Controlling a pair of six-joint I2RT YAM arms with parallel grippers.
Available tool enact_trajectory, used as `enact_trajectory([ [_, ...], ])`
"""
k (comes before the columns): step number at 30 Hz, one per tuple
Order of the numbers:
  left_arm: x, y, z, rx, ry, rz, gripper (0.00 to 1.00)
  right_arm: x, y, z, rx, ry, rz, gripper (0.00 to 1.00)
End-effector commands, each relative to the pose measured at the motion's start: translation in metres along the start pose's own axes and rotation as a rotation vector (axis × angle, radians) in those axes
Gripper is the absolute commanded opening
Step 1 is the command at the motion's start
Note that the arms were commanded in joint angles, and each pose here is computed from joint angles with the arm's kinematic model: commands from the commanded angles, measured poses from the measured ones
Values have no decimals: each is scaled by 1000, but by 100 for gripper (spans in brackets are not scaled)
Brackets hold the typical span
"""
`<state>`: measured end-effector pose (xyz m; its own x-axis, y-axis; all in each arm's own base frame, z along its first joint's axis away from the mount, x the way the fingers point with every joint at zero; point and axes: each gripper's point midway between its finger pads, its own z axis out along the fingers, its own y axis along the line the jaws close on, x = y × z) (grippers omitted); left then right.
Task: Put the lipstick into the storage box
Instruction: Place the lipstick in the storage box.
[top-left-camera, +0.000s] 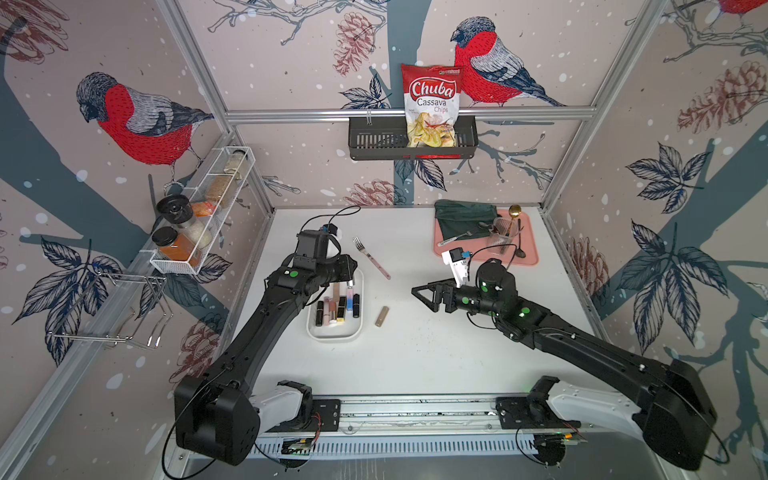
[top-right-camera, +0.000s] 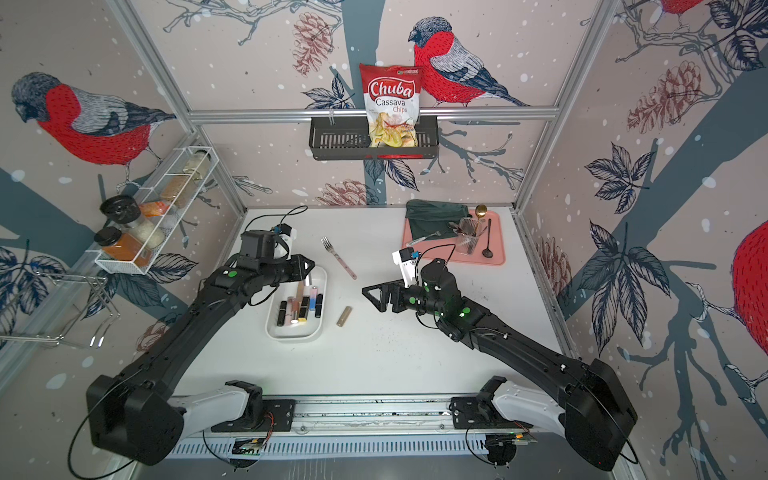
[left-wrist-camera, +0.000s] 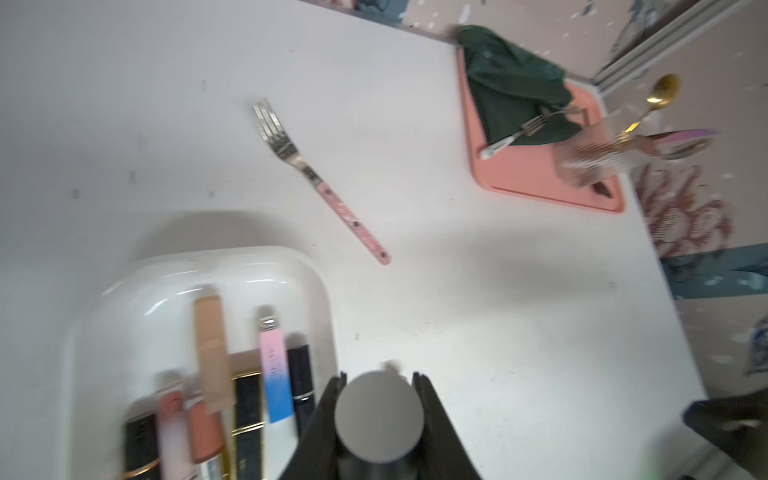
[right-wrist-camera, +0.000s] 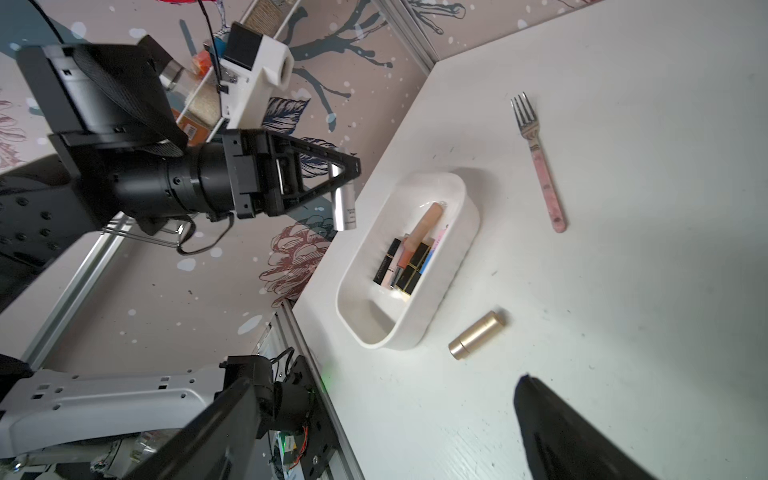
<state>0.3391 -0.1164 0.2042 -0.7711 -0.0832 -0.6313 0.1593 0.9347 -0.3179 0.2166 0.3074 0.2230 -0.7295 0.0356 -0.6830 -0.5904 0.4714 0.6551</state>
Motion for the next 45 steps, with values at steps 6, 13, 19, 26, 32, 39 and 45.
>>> enact_trajectory([
  [6, 20, 52, 31, -230, 137, 73, 7, 8, -1, 7, 15, 9, -33, 100],
  [13, 56, 102, 53, -330, 175, 6, 5, 14, -3, 5, 27, 22, -43, 100],
  [19, 46, 117, 49, -382, 133, -8, 5, 18, -4, 8, 14, 19, -29, 100],
  [26, 39, 121, 58, -371, 131, -28, 5, 25, -2, 18, -2, 38, -17, 100],
  [32, 33, 125, 66, -368, 117, -41, 5, 27, 1, 20, -5, 41, -18, 100],
  [39, 38, 134, 78, -346, 141, -75, 5, 28, 0, 20, -1, 37, -16, 100],
  [45, 39, 139, 82, -334, 147, -98, 17, 30, -1, 21, -1, 38, -17, 100],
])
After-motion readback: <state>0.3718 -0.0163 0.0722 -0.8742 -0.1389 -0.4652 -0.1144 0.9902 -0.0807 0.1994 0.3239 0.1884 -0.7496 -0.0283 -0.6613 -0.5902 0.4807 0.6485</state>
